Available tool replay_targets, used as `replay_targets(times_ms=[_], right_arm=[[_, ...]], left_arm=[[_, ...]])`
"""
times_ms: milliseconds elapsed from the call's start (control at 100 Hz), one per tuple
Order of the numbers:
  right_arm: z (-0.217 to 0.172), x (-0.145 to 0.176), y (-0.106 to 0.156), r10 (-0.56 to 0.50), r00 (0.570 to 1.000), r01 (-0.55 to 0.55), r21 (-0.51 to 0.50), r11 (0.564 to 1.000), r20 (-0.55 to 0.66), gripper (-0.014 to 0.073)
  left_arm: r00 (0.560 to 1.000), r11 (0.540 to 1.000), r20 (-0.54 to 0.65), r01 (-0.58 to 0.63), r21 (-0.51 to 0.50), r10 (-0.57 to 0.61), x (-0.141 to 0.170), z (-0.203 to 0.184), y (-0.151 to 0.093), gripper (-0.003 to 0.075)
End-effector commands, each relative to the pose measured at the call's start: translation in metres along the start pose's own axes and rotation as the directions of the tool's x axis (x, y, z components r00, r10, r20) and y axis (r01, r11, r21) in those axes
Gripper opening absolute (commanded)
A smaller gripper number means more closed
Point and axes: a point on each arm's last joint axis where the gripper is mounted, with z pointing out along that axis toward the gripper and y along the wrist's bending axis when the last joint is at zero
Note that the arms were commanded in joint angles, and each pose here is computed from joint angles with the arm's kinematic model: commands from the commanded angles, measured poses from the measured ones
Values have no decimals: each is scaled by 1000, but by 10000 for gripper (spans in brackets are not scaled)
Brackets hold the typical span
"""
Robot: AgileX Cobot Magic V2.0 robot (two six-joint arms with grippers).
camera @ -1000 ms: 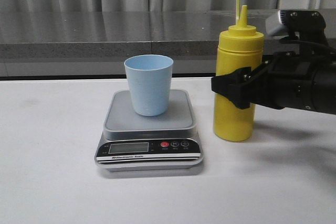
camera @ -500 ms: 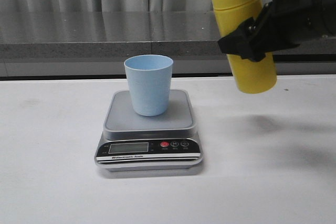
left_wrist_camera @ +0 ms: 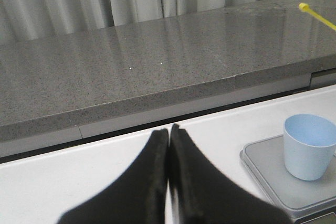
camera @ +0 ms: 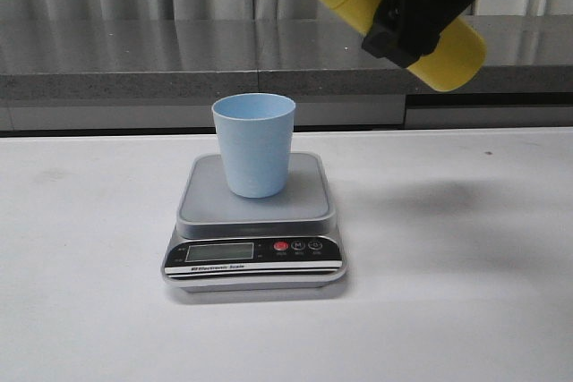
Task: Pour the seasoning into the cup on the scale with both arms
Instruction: 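Lift the bottle and tilt its nozzle down toward the cup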
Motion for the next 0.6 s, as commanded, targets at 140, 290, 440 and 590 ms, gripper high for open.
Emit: replay_targets(times_ms=[140, 290, 440, 590], right_arm=[[3, -18, -3, -218, 971, 224, 66, 972, -95, 55], [14, -24, 6, -329, 929, 345, 71, 936, -170, 55], [19, -27, 15, -415, 885, 438, 71, 896, -212, 55], [25, -28, 22, -482, 842, 511, 68, 857, -242, 55]], left_arm=[[995, 1000, 103, 11, -4, -11, -16, -2, 1, -18], [995, 1000, 103, 11, -4, -11, -16, -2, 1, -18], [995, 1000, 103, 11, -4, -11, -16, -2, 1, -18], [995, 1000, 103, 11, -4, -11, -16, -2, 1, -18]])
